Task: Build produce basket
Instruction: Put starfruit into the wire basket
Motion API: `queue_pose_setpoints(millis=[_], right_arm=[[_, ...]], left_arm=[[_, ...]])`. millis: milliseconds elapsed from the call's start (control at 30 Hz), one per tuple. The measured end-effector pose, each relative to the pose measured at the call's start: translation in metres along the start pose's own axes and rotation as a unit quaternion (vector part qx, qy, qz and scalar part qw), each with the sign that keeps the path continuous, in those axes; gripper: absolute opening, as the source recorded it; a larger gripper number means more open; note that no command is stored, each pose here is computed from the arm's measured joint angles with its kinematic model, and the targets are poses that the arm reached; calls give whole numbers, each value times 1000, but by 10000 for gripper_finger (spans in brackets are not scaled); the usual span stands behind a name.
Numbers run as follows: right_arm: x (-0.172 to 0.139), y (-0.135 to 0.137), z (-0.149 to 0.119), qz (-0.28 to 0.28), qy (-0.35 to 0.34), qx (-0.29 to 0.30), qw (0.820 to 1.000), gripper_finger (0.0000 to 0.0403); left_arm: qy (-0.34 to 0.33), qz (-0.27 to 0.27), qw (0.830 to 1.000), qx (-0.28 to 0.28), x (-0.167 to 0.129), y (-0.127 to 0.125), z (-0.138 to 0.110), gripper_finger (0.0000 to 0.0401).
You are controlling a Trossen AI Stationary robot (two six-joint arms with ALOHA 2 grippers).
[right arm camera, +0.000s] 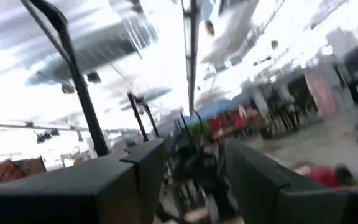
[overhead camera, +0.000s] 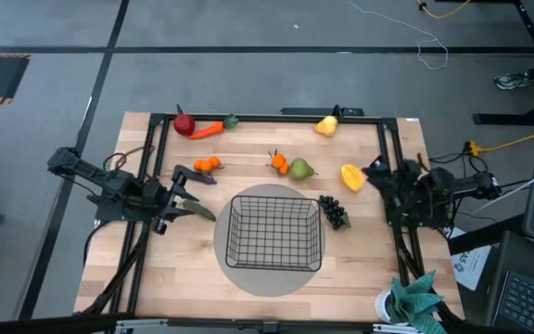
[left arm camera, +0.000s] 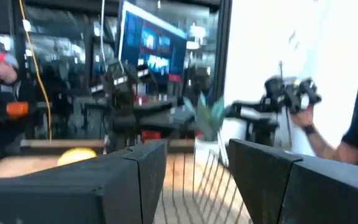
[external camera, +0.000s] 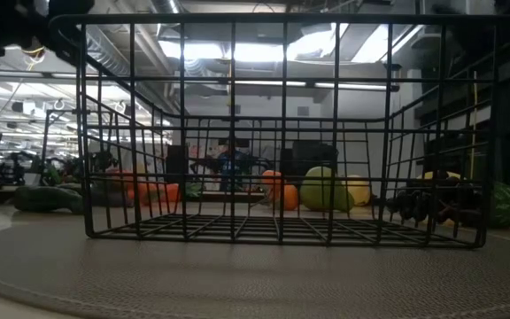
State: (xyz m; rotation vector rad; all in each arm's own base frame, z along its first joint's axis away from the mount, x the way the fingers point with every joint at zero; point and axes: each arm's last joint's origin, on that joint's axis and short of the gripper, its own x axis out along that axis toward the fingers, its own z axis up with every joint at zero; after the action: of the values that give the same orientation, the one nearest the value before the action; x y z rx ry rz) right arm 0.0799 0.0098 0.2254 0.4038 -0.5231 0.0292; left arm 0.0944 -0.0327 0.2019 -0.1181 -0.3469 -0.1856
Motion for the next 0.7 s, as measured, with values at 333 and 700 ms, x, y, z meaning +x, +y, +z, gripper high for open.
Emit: queue_pose_setpoints(millis=[333, 700], right_arm=[[23, 21, 61, -92, 117, -43, 988, 165], [53, 13, 56, -489, 313, -90, 809, 165]], left_arm=[[-38, 4, 996, 79, 3, -1, 20, 163], [-39, 13, 996, 80, 3, 0, 21, 163]])
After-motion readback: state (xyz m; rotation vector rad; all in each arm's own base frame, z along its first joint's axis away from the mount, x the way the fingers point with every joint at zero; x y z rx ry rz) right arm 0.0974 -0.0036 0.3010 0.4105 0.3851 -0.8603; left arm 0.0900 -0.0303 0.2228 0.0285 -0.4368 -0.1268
